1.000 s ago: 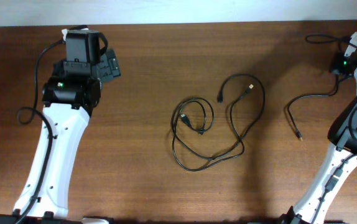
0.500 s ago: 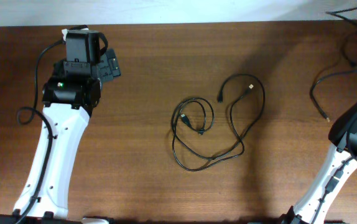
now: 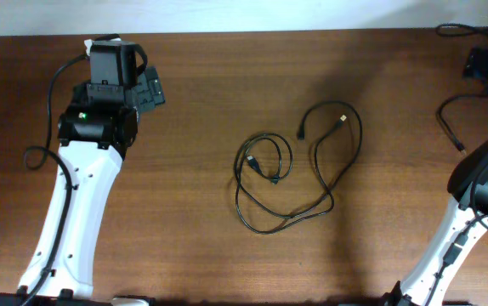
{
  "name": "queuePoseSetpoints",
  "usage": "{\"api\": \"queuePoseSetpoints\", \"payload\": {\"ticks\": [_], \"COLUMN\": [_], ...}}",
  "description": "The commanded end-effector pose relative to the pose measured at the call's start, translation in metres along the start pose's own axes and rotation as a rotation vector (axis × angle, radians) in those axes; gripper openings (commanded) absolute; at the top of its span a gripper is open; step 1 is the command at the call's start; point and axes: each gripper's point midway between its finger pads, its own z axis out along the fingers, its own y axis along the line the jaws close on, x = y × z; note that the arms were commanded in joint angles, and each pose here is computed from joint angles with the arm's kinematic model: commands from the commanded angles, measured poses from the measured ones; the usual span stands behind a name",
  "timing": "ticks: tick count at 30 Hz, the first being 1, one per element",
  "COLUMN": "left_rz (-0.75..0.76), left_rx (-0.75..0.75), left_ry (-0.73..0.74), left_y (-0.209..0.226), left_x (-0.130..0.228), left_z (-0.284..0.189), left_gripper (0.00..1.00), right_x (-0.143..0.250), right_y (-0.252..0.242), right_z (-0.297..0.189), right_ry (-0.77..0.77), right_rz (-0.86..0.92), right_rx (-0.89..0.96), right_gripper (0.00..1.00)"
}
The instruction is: Untangle cables
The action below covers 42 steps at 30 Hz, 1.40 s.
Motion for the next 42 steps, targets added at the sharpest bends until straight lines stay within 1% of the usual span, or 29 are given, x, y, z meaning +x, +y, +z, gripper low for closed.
{"api": "queuePoseSetpoints", "payload": {"ticks": [1,5,6,8,9,11,12,13,15,17,19,20,22,23,26,28,32,39,42], "left_rz": [0.002,0.01,0.011,0.015,0.015,0.016,0.016,0.017,0.017,0.017,0.018,0.021,0.04,0.046,0.047,0.048,0.047,0.047,0.047], "left_rx": [-0.015,-0.02,-0.021,-0.023,-0.024,-0.024,-0.024,-0.024,-0.025,-0.024,-0.025,-0.027,-0.029,-0.029,-0.03,-0.031,-0.03,-0.03,-0.03], "left_ry": [0.002,0.019,0.023,0.031,0.033,0.036,0.036,0.037,0.038,0.037,0.04,0.046,0.052,0.053,0.057,0.059,0.059,0.06,0.059], "left_y": [0.002,0.004,0.004,0.004,0.005,0.005,0.005,0.005,0.005,0.005,0.005,0.005,0.006,0.006,0.007,0.007,0.007,0.007,0.007], "left_x": [0.002,0.006,0.007,0.009,0.01,0.01,0.011,0.011,0.011,0.011,0.011,0.013,0.015,0.015,0.016,0.016,0.016,0.016,0.016], "left_z": [0.002,0.002,0.002,0.002,0.002,0.002,0.002,0.002,0.002,0.002,0.002,0.002,0.002,0.002,0.002,0.002,0.002,0.002,0.002], "left_gripper": [0.99,0.99,0.99,0.99,0.99,0.99,0.99,0.99,0.99,0.99,0.99,0.99,0.99,0.99,0.99,0.99,0.99,0.99,0.99], "right_x": [-0.003,0.069,0.079,0.091,0.095,0.095,0.097,0.101,0.127,0.138,0.149,0.155,0.159,0.153,0.152,0.159,0.169,0.177,0.175], "right_y": [0.023,0.027,0.026,0.026,0.025,0.019,0.01,0.007,0.006,0.01,0.011,0.012,0.009,0.006,0.003,0.0,-0.002,-0.001,0.001], "right_z": [-0.082,-0.096,-0.099,-0.104,-0.106,-0.105,-0.105,-0.106,-0.112,-0.112,-0.106,-0.098,-0.079,-0.062,-0.029,-0.018,-0.011,-0.009,0.005], "right_ry": [0.03,0.316,0.355,0.404,0.42,0.407,0.394,0.403,0.469,0.486,0.447,0.414,0.333,0.288,0.247,0.242,0.245,0.255,0.244], "right_rz": [0.253,0.557,0.602,0.67,0.677,0.669,0.663,0.697,1.025,1.242,1.542,1.727,1.976,2.005,2.059,2.071,2.068,2.053,2.002], "right_rx": [0.021,0.109,0.13,0.161,0.173,0.208,0.26,0.294,0.412,0.48,0.599,0.665,0.729,0.684,0.614,0.613,0.632,0.649,0.591], "right_gripper": [0.98,0.98,0.98,0.98,0.98,1.0,1.0,0.99,0.99,0.99,0.99,0.99,0.91,0.85,0.85,0.85,0.84,0.81,0.79]}}
